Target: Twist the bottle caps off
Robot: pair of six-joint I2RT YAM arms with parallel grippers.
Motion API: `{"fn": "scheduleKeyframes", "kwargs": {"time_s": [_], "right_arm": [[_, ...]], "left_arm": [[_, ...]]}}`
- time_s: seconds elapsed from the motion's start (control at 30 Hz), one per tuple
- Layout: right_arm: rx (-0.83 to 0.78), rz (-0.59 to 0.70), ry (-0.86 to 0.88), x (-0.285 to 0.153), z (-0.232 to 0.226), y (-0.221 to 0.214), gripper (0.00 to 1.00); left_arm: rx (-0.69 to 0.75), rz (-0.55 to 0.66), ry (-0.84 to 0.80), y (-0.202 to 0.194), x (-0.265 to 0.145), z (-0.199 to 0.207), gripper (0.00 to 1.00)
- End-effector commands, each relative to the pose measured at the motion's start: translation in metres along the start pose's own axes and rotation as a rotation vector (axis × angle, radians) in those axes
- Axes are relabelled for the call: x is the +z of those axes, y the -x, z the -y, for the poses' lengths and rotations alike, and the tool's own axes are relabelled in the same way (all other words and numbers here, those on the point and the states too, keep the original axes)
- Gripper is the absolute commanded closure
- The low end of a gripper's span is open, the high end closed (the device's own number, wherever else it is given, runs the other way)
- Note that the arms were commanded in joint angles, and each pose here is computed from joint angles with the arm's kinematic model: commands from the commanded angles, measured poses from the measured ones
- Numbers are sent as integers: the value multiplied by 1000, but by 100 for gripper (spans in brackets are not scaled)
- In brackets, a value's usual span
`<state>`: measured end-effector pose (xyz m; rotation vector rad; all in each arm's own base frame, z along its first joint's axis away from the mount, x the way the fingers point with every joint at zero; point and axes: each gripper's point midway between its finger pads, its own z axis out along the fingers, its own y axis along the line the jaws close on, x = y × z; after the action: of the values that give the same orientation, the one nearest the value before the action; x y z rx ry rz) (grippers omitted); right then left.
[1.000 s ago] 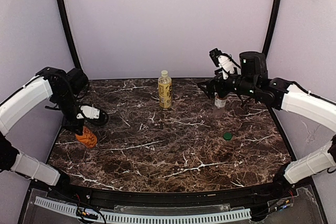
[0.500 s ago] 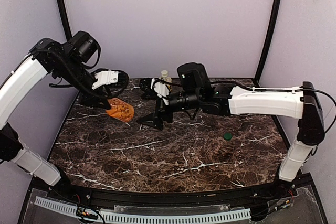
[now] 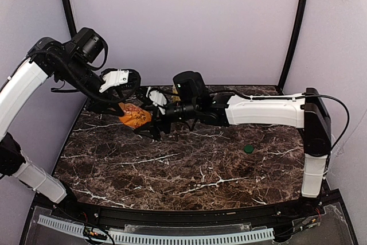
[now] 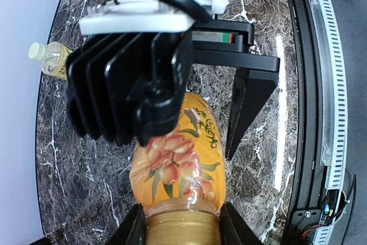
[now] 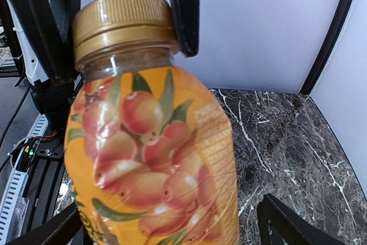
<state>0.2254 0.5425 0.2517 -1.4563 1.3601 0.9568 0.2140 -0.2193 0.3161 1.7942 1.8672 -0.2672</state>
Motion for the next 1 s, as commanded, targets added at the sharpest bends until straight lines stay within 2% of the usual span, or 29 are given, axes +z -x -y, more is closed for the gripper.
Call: {"fn": "scheduleKeyframes", "kwargs": {"time_s": [0.0, 0.2, 0.33, 0.4, 0.47, 0.53, 0.63, 0.7, 0.73, 0.83, 0.87, 0.97], "right_arm": [[10, 12, 2, 8, 0, 4, 10], [3, 27, 23, 3, -5, 9, 43], [0, 59, 20, -5, -8, 17, 50], [2, 79, 19, -9, -10, 23, 51], [12, 99, 14, -14, -10, 28, 52], [27, 126, -6, -20, -8, 36, 52], [71, 196, -84, -37, 1, 56, 51], [118, 278, -152, -51, 9, 69, 52], [151, 333, -183, -59, 13, 76, 52], [214, 516, -255, -84, 23, 98, 52], [224, 556, -258, -89, 22, 103, 53], [195, 623, -220, -93, 16, 114, 53]], "left_arm": [[-52, -104, -175, -27, -17, 47, 99], [-50, -90, -185, -25, -18, 50, 99], [-53, -72, -168, -22, -18, 47, 98], [-60, -54, -128, -19, -19, 41, 75], [-72, -30, -50, -14, -21, 28, 21], [-76, 10, 61, -7, -30, 11, 4], [-52, 97, 226, 2, -55, -6, 1], [-52, 206, 324, 16, -71, -15, 1], [-74, 298, 380, 31, -81, -25, 1], [-123, 491, 348, 49, -87, -13, 2], [-167, 566, 341, 60, -93, -15, 3], [-236, 675, 196, 78, -81, -3, 6]]}}
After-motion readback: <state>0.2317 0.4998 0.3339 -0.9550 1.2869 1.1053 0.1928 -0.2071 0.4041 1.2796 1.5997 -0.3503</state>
